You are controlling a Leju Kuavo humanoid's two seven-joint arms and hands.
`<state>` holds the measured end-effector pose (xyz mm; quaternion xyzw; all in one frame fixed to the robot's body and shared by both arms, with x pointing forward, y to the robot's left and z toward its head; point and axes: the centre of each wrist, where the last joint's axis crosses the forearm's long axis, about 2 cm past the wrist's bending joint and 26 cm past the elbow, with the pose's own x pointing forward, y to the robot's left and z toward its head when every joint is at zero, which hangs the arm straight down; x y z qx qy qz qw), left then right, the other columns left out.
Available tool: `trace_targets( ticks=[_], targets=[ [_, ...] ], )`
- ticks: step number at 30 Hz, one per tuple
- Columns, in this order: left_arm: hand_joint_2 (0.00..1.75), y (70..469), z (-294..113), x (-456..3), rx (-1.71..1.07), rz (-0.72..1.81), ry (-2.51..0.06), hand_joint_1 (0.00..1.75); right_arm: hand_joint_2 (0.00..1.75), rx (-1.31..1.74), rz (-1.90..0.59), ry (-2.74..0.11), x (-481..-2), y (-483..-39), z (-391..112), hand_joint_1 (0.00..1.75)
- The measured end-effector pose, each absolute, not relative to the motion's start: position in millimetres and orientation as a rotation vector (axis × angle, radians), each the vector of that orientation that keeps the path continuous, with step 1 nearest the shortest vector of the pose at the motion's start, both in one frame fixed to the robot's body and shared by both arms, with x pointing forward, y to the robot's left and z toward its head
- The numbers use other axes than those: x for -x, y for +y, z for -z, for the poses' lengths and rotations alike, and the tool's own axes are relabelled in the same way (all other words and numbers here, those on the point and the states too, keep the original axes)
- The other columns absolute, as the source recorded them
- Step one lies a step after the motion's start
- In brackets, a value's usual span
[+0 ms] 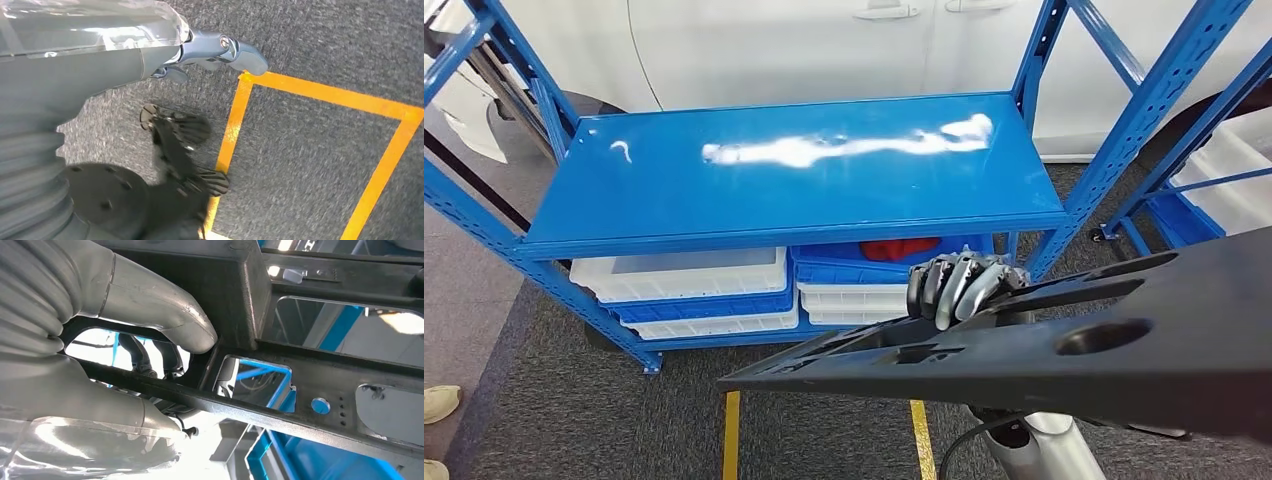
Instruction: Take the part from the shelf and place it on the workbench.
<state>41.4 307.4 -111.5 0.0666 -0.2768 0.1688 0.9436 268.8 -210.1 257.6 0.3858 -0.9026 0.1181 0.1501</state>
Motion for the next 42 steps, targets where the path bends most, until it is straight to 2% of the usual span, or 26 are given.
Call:
trace_targets(
  ticks=[24, 42],
  targets=[
    [1.75, 305.0, 111.6, -40.8, -0.116, -0.31, -0.557, 0.0, 1.75, -1.136, -0.393, -2.618, -257.1, -196.3, -268.3, 1.75],
    [1.75, 303.6, 111.2, -44.7, -0.111, -0.303, -0.533, 0.0, 1.75, -1.173, -0.408, -2.616, -251.7, -205.5, -264.3, 1.75]
  ],
)
